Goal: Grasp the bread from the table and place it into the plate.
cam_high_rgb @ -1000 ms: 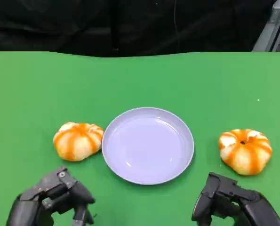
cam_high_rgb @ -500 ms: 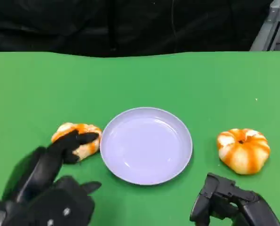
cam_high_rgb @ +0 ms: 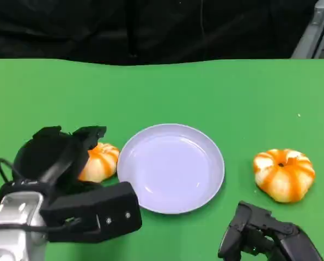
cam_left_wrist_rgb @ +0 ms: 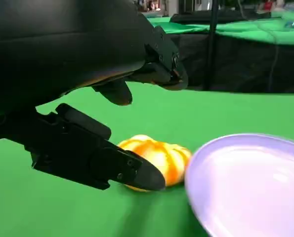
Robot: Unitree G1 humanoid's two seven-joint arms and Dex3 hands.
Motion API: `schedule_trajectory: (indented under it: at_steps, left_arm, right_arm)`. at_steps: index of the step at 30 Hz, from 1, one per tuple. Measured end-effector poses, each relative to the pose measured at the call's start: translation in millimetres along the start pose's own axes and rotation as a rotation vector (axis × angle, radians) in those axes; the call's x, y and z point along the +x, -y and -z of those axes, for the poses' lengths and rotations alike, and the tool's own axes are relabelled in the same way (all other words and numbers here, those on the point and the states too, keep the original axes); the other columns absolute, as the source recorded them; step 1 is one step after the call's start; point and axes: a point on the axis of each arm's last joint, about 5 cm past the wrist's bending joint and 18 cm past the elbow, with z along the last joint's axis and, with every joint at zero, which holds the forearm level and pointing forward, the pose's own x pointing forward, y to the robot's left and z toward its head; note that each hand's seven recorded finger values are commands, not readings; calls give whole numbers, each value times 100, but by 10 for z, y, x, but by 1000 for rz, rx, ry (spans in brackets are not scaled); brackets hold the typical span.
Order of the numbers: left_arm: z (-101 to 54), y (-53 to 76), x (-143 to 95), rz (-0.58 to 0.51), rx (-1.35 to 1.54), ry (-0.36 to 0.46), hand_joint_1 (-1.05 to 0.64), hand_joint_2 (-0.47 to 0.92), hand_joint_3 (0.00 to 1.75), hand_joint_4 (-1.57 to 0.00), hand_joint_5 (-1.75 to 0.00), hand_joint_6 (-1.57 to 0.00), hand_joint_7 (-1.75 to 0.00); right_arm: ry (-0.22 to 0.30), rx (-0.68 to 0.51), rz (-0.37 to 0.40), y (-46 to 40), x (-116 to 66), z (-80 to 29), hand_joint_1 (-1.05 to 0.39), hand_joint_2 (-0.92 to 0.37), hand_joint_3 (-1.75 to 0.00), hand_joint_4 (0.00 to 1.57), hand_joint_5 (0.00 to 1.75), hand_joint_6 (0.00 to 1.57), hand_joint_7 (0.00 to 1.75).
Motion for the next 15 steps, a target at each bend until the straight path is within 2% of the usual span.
schedule_trajectory:
  at_steps: [8,15]
  left_arm:
    - [-72,210,300,98,120,10,-61,92,4,-14,-68,-40,-5]
    - [-51,393,456,158,204,0,-62,91,1,-16,-64,-43,-3]
  right_arm:
    - [0,-3,2,3,-15,-16,-5,-36,-132,72,172,68,152]
    - [-8,0,4,-1,-35,-10,-2,-36,-133,72,171,68,152]
